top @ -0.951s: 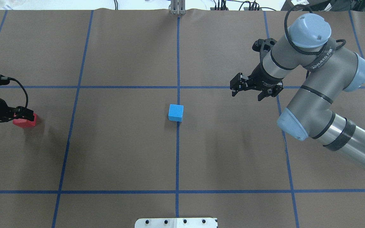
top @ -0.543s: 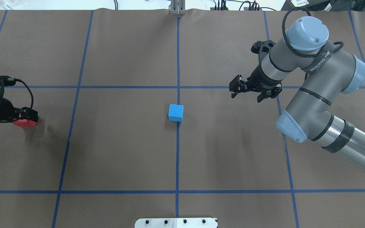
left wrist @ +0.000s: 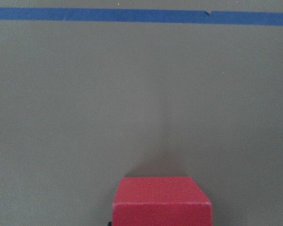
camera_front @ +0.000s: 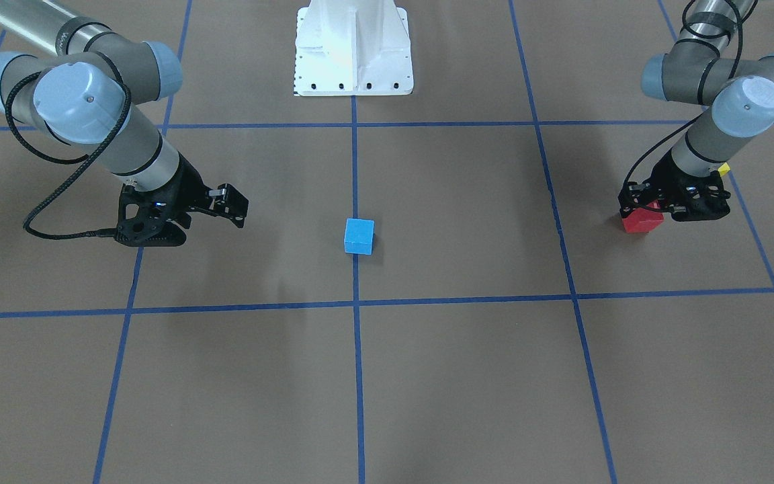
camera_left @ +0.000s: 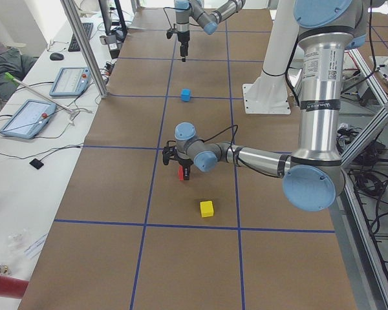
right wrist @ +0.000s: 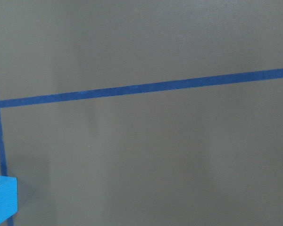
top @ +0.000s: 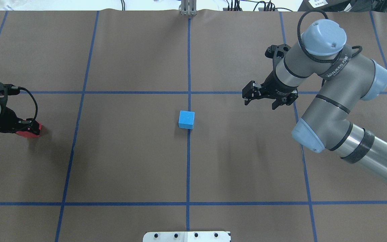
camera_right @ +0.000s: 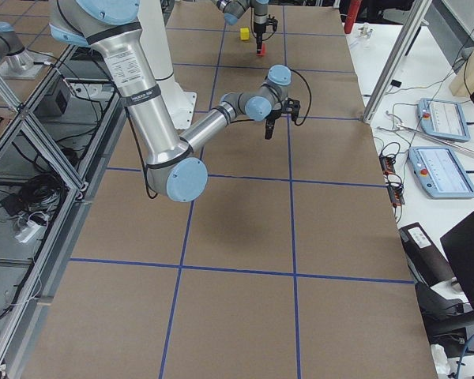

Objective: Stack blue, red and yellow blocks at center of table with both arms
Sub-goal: 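Grasp the red cube with the left gripper and carry it toward the blue cube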

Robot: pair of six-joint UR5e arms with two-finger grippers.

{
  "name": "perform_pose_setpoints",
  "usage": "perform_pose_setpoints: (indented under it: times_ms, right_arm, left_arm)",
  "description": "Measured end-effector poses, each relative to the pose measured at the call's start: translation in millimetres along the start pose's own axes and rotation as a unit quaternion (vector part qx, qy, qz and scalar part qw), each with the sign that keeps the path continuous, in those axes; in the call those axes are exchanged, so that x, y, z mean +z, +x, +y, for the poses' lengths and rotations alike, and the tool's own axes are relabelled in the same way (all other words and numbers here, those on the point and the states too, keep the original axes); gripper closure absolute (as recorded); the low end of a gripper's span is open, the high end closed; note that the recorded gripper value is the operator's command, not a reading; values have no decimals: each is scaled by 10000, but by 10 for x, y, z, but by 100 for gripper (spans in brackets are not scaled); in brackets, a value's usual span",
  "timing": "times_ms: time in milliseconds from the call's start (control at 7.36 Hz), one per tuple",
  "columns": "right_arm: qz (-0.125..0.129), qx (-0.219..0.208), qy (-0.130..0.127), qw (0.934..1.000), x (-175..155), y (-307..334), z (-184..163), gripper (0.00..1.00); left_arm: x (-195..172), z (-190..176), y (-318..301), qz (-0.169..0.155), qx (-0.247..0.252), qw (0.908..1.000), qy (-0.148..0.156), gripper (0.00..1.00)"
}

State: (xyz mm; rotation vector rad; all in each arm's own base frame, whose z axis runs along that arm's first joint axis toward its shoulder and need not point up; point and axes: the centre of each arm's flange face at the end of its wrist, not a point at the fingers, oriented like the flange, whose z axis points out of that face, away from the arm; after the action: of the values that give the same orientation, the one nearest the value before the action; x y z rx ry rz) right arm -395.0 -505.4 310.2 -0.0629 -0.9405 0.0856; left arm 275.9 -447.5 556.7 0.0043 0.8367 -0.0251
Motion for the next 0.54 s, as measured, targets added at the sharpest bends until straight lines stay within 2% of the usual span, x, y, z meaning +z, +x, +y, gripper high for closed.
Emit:
perform_pose_setpoints:
  times_ms: [272,407,543]
  right_arm:
    - [-3,42,53,10000,-97,140,-68,0]
    - [42,-41,86,9999,-160,370,-87,0]
    - [112,-198,119,9997,-226,646,-119,0]
  left_arm:
    - [-414,-207,749,372,-64,9992,111,100]
    - [-638,-348,1353,508,-208,9983,208,100]
    - [-754,-367,2076,573,-200,9980,182,100]
